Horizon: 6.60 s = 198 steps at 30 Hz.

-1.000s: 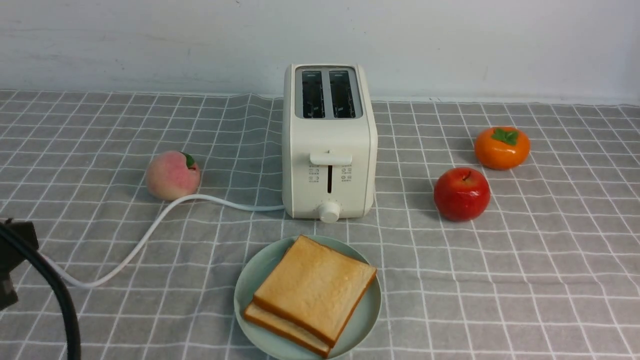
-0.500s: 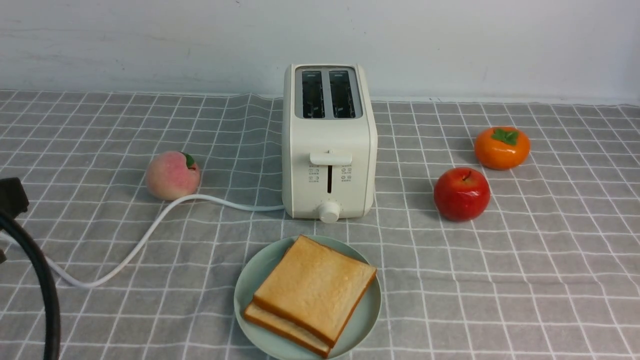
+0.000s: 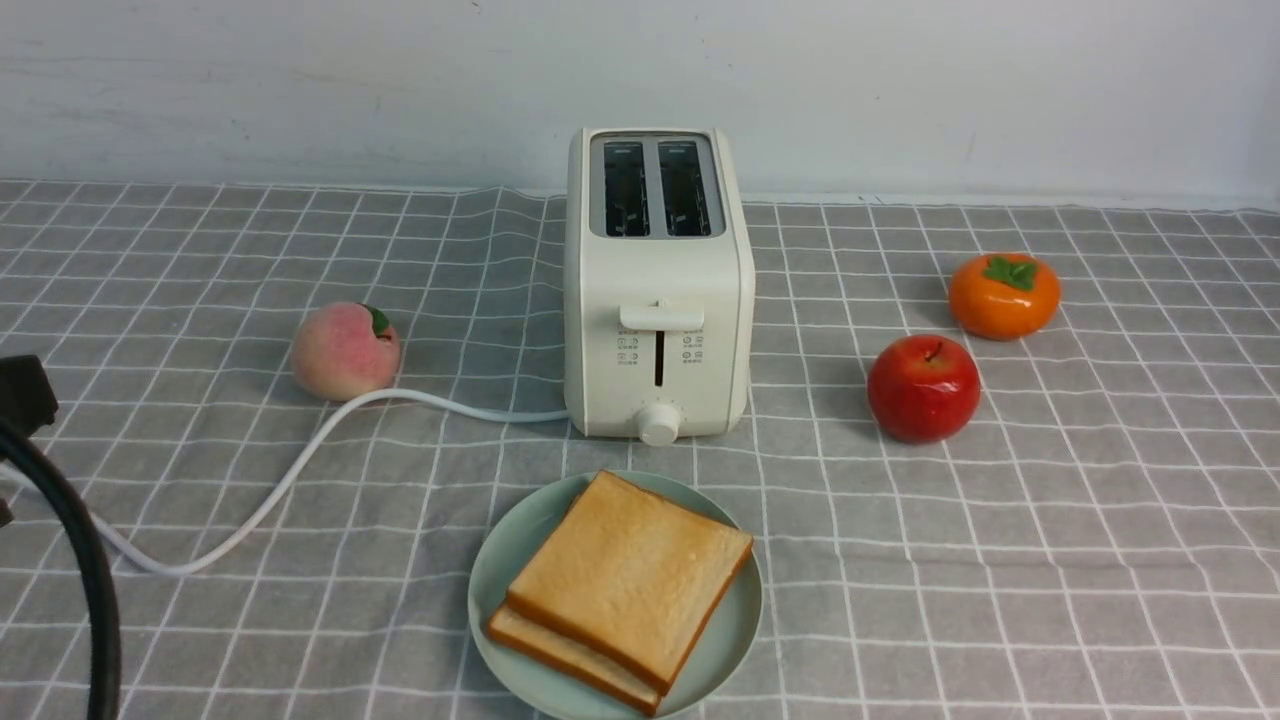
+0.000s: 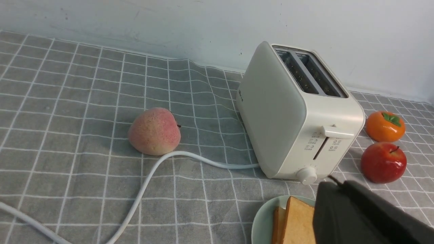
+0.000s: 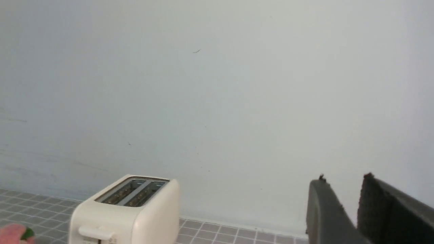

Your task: Take toasted bread from bread machine on grey coffee table place on plate.

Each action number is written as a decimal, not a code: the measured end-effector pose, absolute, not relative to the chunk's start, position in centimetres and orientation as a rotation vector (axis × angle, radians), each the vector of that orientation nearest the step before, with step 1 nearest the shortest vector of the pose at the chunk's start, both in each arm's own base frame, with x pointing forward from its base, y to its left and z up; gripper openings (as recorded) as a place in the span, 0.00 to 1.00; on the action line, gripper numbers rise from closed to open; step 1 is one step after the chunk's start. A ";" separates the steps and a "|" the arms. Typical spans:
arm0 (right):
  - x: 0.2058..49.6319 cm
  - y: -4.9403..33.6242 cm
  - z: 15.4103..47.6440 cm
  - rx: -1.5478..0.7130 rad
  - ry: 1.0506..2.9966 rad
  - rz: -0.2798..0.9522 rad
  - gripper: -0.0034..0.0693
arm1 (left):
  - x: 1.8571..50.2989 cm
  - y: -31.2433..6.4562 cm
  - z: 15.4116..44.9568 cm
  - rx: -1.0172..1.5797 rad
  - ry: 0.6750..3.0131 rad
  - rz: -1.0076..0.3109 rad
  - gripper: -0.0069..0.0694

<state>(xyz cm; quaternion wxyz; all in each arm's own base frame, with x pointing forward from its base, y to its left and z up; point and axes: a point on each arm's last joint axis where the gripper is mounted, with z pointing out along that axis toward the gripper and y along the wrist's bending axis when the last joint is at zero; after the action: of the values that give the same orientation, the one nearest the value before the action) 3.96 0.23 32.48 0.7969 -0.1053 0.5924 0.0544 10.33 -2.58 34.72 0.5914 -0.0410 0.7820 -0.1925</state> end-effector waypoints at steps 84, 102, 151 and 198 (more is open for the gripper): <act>3.0 2.3 32.9 -0.506 1.112 0.142 0.38 | 5.2 -0.8 16.9 -0.158 1.892 -0.280 0.17; 3.6 1.2 32.6 -0.210 1.234 0.326 0.38 | 5.2 -0.8 16.9 -0.158 1.892 -0.280 0.19; 5.7 0.5 17.2 -0.083 1.891 0.042 0.38 | 5.2 -0.8 16.9 -0.158 1.893 -0.280 0.23; 5.2 0.1 17.4 0.000 1.870 -0.013 0.38 | 5.2 -0.8 16.8 -0.157 1.897 -0.279 0.28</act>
<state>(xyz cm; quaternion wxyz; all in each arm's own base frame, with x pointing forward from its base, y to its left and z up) 5.24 0.08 17.40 0.5939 0.0001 0.8045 -0.0057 5.17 -0.80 16.84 0.5718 -0.0671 0.8090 -0.1188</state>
